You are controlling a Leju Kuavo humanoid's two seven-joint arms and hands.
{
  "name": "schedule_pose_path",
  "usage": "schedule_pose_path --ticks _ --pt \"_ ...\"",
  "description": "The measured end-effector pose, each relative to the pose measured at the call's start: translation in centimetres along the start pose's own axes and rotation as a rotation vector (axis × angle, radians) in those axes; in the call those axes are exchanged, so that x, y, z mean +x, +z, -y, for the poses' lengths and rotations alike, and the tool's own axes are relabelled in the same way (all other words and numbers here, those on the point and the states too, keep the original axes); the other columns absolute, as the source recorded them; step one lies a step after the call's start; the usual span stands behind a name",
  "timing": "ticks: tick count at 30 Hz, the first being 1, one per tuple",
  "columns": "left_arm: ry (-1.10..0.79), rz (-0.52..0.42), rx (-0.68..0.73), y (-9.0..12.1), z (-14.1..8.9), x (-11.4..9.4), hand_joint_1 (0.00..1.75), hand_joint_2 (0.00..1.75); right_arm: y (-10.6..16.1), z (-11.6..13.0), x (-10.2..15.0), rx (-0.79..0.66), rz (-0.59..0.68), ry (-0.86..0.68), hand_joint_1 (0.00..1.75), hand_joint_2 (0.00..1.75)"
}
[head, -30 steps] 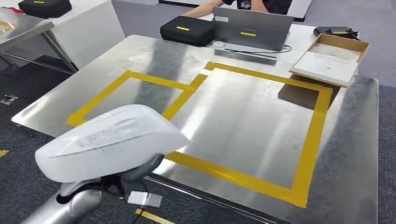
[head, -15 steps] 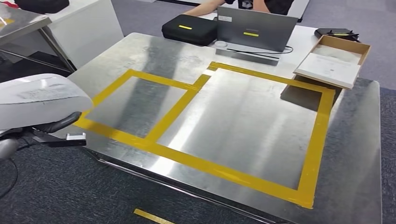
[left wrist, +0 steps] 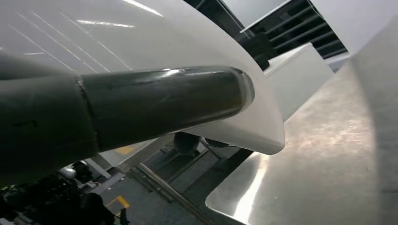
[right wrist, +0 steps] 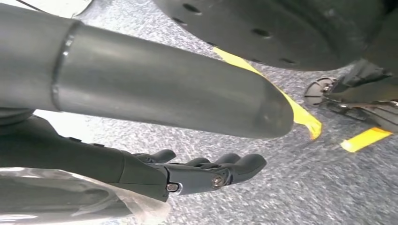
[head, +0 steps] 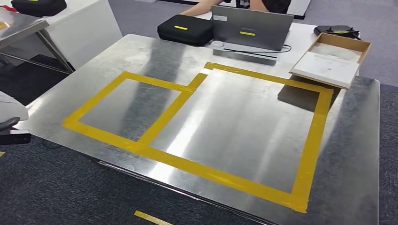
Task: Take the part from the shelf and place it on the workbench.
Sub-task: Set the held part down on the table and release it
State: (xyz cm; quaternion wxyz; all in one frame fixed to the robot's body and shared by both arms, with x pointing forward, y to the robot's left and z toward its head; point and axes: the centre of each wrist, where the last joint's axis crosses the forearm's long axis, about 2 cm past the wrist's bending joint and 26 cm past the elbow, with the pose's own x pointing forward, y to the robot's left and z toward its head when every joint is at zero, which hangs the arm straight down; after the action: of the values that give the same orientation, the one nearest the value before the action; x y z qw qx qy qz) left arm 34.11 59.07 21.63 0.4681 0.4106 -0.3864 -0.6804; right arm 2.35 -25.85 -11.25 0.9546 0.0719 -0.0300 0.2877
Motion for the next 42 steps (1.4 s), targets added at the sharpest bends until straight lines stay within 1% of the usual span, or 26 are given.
schedule_pose_path --ticks 2,4,6,8,12,15,19,21,23,29,34,38,39,42 --pt "0.001 0.001 -0.027 -0.3 0.3 0.1 1.75 0.00 0.0 0.1 0.1 0.001 0.002 0.003 0.00 0.00" --pt "-0.009 0.019 -0.071 -0.9 0.7 0.7 1.75 0.00 0.0 0.1 0.1 0.005 -0.001 0.010 0.00 0.00" --pt "-0.031 0.053 -0.109 -2.1 0.8 1.9 1.75 0.00 0.0 0.1 0.1 0.007 -0.003 0.020 0.00 0.00" --pt "-0.055 0.089 -0.126 -4.0 0.5 3.8 1.75 0.00 0.0 0.3 0.4 0.005 -0.002 0.031 0.00 0.00" --pt "-0.089 0.176 -0.133 -8.1 -0.3 9.2 1.75 0.00 0.1 0.6 0.8 0.007 -0.004 0.049 0.00 0.00" --pt "-0.101 0.249 -0.108 -11.0 -2.0 13.6 1.75 0.00 0.1 0.7 1.0 0.011 -0.011 0.056 0.00 0.00" --pt "-0.063 0.333 -0.073 -13.6 -3.3 19.8 1.75 0.00 0.1 0.7 1.0 0.024 -0.044 0.054 0.00 0.00" --pt "-0.048 0.363 -0.061 -14.4 -3.8 22.2 1.75 0.00 0.1 0.6 1.0 0.029 -0.053 0.053 0.00 0.00" --pt "-0.044 0.386 -0.055 -14.9 -4.2 23.8 1.75 0.00 0.1 0.7 1.0 0.029 -0.055 0.053 0.00 0.00" --pt "-0.051 0.420 -0.041 -15.4 -4.8 26.1 1.75 0.00 0.1 0.6 0.8 0.039 -0.066 0.054 0.00 0.00" --pt "-0.074 0.459 -0.044 -15.9 -5.0 28.9 1.75 0.00 0.1 0.7 0.9 0.036 -0.067 0.056 0.00 0.00" --pt "-0.093 0.486 -0.043 -16.1 -5.7 30.3 0.00 1.75 0.1 0.6 0.8 0.038 -0.073 0.052 0.00 0.00" --pt "-0.095 0.490 -0.043 -16.2 -5.9 30.5 0.00 1.75 0.1 0.7 0.8 0.038 -0.075 0.051 0.00 0.00" --pt "-0.107 0.496 -0.053 -16.3 -6.5 31.0 0.00 0.44 0.1 0.7 0.8 0.039 -0.078 0.048 0.00 0.00"
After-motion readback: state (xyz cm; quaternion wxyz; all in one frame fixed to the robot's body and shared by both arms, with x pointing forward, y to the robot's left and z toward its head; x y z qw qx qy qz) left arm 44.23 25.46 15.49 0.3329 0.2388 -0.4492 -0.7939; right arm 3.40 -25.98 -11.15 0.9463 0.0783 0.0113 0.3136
